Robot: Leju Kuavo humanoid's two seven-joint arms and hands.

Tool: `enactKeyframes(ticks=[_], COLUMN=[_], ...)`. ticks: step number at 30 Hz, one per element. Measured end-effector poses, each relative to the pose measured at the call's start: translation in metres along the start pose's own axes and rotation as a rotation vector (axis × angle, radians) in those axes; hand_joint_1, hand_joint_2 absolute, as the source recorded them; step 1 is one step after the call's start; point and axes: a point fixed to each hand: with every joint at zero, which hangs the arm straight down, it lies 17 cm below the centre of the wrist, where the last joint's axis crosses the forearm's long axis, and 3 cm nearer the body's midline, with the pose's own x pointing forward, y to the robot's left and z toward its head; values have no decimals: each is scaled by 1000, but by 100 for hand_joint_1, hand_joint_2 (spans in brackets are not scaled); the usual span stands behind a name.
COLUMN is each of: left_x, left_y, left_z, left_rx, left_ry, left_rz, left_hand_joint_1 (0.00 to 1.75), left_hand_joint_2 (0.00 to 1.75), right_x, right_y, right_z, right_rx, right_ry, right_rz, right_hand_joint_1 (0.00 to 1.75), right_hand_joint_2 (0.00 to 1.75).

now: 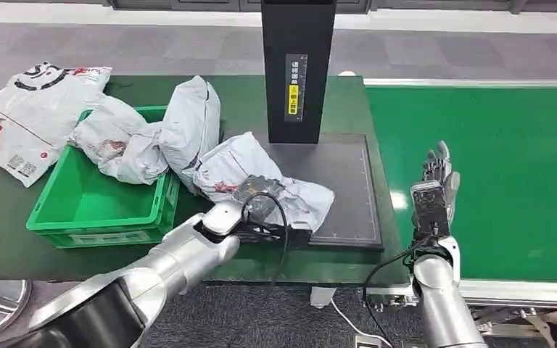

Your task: Moved the parcel from conveyor to table for the left to box.

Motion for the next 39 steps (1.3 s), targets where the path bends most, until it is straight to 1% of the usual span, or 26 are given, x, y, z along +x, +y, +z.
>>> enactKeyframes(ticks=[3,5,7,8,9,11,13,16,20,22,25,29,32,39], left_x=[-4,-14,-26,-30,-39,-51,-61,-69,-69,-74,-89,-98,-109,-118], left_y=[46,83,119,129,155,190,225,258,278,288,299,305,307,307], left_z=[-8,-13,-15,-15,-14,-10,0,15,28,34,42,47,50,53], left_rx=[143,236,327,352,418,518,642,758,828,861,891,906,913,913], left_ry=[-9,3,24,31,45,67,89,98,101,125,173,196,237,255], left_rz=[68,94,94,90,75,26,-86,-247,-395,-464,-457,-452,-441,-448], left_hand_joint_1=[175,175,175,175,175,175,175,175,175,175,175,175,175,175], left_hand_joint_2=[175,175,175,175,175,175,175,175,175,175,175,175,175,175], right_x=[-1,-1,0,1,2,5,8,10,12,11,12,12,13,13], right_y=[1,1,0,0,0,0,3,9,15,18,21,23,25,26], right_z=[0,-1,-2,-3,-6,-9,-12,-16,-21,-22,-24,-25,-25,-24], right_rx=[7,4,1,0,0,0,5,11,15,16,17,19,20,22], right_ry=[9,12,8,5,-1,-8,-15,-17,-13,-7,-4,0,1,3], right_rz=[-18,-25,-28,-28,-28,-28,-27,-24,-32,-36,-41,-44,-46,-48], right_hand_joint_1=[0,0,0,0,0,0,0,0,0,0,0,0,0,0], right_hand_joint_2=[0,0,0,0,0,0,0,0,0,0,0,0,0,0])
